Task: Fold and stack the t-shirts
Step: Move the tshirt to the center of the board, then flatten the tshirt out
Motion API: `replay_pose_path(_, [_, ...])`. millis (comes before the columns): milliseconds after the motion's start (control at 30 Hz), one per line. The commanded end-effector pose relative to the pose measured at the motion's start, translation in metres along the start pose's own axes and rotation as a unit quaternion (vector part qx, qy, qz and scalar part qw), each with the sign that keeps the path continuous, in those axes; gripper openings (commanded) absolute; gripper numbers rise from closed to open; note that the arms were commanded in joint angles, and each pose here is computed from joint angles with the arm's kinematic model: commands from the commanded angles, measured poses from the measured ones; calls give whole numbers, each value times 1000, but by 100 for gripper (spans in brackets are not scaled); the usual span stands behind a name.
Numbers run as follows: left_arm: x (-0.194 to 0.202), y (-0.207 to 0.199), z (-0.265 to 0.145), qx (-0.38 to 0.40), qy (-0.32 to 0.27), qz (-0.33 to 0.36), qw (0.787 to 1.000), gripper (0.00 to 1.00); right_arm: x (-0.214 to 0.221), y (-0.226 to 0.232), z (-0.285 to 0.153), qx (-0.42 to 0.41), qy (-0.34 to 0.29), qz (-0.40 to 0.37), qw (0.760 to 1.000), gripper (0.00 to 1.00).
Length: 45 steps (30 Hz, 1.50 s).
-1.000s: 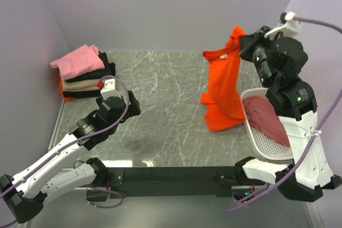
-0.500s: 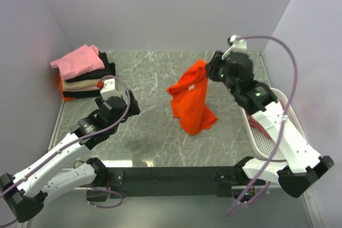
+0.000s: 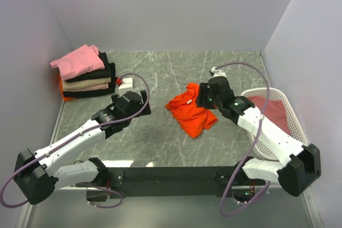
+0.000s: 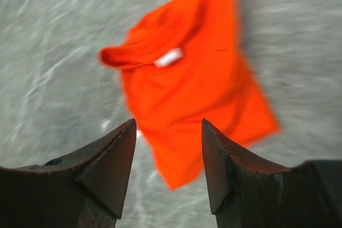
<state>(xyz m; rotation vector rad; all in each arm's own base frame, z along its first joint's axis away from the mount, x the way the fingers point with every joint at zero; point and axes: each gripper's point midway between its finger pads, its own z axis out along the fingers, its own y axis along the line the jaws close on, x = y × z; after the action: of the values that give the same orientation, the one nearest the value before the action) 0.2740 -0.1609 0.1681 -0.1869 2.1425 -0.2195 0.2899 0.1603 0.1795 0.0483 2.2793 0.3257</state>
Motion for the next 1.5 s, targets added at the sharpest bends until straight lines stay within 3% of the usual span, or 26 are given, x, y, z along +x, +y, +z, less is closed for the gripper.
replay_pose_path(0, [-8, -14, 3, 21, -7, -15, 1000, 99, -4, 71, 11, -139, 5, 3, 990, 59])
replay_pose_path(267, [1, 3, 2, 2, 4, -15, 1000, 99, 23, 127, 80, -140, 84, -59, 985, 58])
replay_pose_path(633, [-6, 29, -11, -18, -10, -28, 999, 99, 65, 130, 141, -105, 143, -90, 980, 56])
replay_pose_path(833, [-7, 30, -14, -15, -11, -34, 999, 99, 58, 151, 153, -138, 134, -108, 975, 47])
replay_pose_path(1100, [-10, 30, -21, -2, -21, -48, 999, 99, 26, 149, 129, -110, 105, -128, 980, 47])
replay_pose_path(1467, [-6, 28, -16, -1, -14, -40, 999, 99, 48, 127, 139, -67, 132, -129, 981, 47])
